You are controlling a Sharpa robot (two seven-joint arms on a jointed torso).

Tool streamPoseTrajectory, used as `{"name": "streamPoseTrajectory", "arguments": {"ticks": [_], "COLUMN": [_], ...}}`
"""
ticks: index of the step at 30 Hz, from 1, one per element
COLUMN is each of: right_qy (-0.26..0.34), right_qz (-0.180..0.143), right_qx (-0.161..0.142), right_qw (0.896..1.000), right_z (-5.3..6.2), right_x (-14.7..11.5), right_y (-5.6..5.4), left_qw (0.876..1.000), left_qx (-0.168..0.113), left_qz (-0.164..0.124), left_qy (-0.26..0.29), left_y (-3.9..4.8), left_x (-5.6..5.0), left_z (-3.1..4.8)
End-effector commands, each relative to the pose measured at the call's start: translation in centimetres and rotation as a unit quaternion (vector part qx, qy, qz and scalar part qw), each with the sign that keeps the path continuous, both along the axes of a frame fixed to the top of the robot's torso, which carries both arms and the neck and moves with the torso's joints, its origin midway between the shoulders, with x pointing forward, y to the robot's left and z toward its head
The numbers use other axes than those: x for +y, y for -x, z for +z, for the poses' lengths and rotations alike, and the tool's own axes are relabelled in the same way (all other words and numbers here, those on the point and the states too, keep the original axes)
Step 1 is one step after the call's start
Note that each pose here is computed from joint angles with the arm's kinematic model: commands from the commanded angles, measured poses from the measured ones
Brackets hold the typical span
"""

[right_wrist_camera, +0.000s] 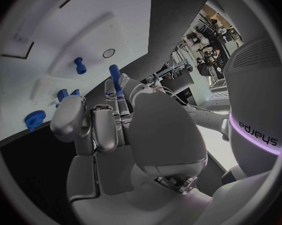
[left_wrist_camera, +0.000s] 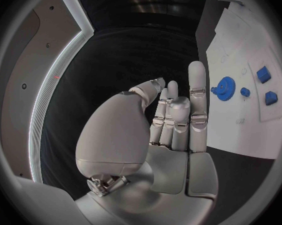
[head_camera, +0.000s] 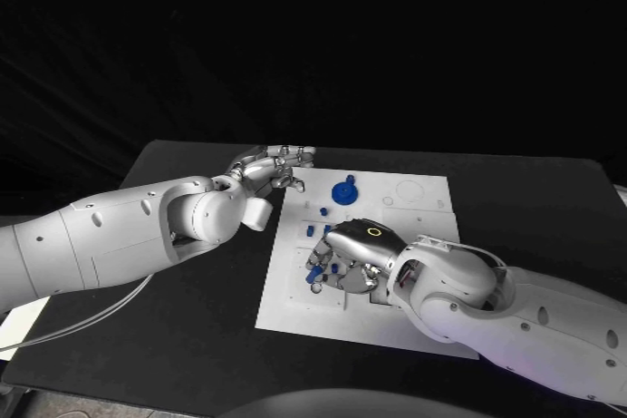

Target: Assemble the parts on the task board

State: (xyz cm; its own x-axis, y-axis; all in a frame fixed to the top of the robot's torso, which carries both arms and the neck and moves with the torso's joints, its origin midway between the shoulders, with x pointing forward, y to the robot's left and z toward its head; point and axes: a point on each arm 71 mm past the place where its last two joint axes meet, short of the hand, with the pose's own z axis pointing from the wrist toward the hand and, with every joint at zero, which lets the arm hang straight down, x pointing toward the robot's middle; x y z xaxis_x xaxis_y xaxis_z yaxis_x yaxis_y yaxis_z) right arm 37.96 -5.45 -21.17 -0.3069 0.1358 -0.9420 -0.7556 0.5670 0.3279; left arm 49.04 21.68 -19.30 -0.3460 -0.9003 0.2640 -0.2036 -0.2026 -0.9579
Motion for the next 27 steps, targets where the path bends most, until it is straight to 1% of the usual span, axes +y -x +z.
{"name": "streamPoseTrajectory", "arguments": {"ticks": [1,4,15,27], "right_qy": [0.015,0.026,0.051,0.064], "right_qz": [0.014,0.014,0.011,0.011], "right_qx": [0.007,0.010,0.015,0.020], "right_qw": [1.000,1.000,0.999,0.998], "right_z": [-0.6,-0.9,-1.4,-1.6], "right_x": [0.1,-0.1,-0.5,-0.3], "right_y": [0.1,0.0,-0.2,-0.1], "left_qw": [1.000,1.000,1.000,1.000], "left_qx": [-0.003,-0.002,-0.001,-0.001], "left_qz": [-0.011,-0.011,-0.011,-0.011], "left_qy": [0.005,0.005,0.004,0.004], "left_y": [0.04,0.03,0.02,0.02], "left_x": [-0.3,-0.3,-0.2,-0.2], "left_z": [0.12,0.10,0.08,0.08]}}
